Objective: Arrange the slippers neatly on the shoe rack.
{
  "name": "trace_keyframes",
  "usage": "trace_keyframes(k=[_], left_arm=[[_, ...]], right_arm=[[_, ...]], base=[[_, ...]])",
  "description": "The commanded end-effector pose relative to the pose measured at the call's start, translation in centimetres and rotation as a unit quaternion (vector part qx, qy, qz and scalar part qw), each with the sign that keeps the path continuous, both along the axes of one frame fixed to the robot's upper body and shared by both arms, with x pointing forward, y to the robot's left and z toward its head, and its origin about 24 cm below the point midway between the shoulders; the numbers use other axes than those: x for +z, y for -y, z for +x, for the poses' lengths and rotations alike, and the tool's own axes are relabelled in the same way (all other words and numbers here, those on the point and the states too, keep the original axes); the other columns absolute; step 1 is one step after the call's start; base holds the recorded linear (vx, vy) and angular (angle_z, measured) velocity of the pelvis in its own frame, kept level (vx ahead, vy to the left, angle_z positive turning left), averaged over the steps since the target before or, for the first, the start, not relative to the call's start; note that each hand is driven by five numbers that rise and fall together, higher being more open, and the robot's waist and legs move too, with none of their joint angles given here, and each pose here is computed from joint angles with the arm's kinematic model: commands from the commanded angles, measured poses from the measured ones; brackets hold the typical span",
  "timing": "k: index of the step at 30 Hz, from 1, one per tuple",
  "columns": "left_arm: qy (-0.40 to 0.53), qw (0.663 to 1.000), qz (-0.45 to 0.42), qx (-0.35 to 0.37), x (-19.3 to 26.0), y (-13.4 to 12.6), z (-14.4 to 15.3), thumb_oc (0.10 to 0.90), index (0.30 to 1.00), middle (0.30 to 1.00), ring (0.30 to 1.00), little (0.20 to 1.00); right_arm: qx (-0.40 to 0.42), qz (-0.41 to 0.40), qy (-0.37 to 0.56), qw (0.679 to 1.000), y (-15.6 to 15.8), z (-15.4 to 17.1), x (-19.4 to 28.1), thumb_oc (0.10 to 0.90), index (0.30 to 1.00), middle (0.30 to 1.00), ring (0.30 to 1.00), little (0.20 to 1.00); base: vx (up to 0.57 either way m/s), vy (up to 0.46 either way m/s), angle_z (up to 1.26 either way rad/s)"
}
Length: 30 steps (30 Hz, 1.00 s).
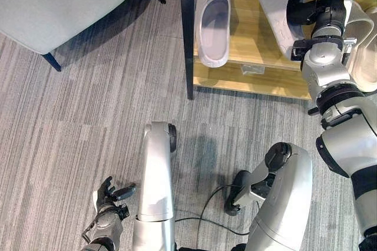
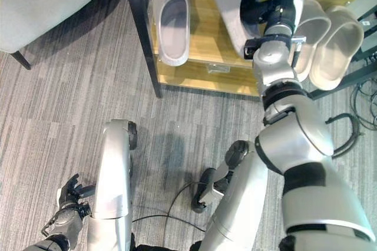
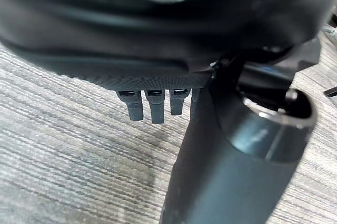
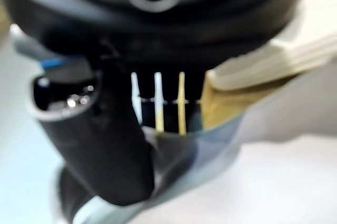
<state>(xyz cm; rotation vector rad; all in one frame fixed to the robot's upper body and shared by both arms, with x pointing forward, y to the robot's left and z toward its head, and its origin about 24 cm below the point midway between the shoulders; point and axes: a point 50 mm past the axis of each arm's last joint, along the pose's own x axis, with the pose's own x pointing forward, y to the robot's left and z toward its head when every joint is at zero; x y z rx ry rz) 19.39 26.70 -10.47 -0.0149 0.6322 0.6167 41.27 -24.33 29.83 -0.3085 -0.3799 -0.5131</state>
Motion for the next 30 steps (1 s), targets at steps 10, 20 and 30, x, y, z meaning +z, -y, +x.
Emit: trace_keyframes(k=[10, 20, 30], left_arm=[[-0.021, 0.999, 0.031, -0.012, -0.2, -1.4, -1.8, 0.800, 0.900, 0.900, 0.900, 0.900], [-0.049, 0.997, 0.027, -0.044, -0.8, -1.0, -2.4, 0.800, 0.900, 0.900, 0.900, 0.900], [-0.048, 0.997, 0.018, -0.065, -0.9, -0.2, -1.9, 0.800, 0.900, 0.900, 0.900, 0.900]], right_arm=[[-0.012, 0.019, 0.133, 0.991, 1.1, -2.2, 7.3, 0.800, 0.900, 0.900, 0.900, 0.900], [0.004, 0.042, 0.125, 0.991, 0.7, -1.9, 6.9, 0.800, 0.900, 0.900, 0.900, 0.900], [0.051, 0.044, 0.127, 0.990, -0.6, -1.5, 6.2, 0.800, 0.900, 0.900, 0.900, 0.900]], base=[[-0.01, 0.004, 0.00], [-0.03, 0.008, -0.01], [0.00, 0.003, 0.00]])
